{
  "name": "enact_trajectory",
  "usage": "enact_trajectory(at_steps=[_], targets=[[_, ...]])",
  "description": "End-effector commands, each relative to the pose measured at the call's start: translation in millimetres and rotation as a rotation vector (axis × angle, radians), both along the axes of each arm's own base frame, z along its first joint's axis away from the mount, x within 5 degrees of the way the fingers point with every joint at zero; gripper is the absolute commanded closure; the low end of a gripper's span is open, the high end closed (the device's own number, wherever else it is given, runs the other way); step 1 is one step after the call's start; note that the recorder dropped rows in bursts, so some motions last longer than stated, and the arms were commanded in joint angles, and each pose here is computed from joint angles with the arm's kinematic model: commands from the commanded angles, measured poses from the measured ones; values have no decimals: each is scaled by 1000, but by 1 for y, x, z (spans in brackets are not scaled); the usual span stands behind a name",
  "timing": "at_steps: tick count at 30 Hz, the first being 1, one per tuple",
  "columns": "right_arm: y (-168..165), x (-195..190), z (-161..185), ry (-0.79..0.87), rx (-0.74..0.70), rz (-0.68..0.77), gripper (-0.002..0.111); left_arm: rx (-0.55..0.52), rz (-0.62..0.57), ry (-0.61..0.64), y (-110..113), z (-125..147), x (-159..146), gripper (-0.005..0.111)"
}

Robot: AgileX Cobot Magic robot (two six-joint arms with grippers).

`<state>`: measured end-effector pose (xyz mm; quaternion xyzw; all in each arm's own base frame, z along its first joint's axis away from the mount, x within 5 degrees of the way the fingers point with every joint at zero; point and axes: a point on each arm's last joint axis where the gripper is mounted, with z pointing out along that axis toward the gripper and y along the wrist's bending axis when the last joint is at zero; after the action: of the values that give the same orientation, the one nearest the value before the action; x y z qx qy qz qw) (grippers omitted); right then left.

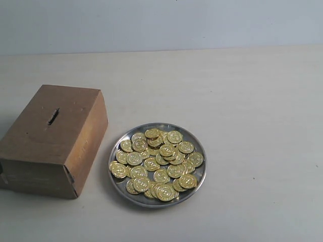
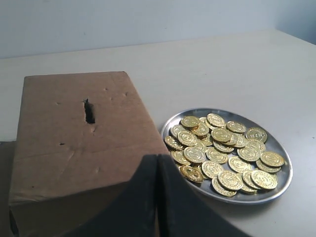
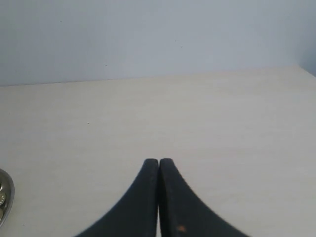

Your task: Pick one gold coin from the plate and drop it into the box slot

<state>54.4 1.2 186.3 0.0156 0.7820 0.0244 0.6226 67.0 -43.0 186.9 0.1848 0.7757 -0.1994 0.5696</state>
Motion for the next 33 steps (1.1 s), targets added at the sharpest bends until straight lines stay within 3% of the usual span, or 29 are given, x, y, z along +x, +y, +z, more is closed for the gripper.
enact_trajectory(at_steps=[1,33], targets=[[0,0,-1,-4,-14,9,108,-6,-7,-9,0,1,-1,105],[0,0,-1,-6,-1,7,108,-5,-3,-8,0,1,0,105]])
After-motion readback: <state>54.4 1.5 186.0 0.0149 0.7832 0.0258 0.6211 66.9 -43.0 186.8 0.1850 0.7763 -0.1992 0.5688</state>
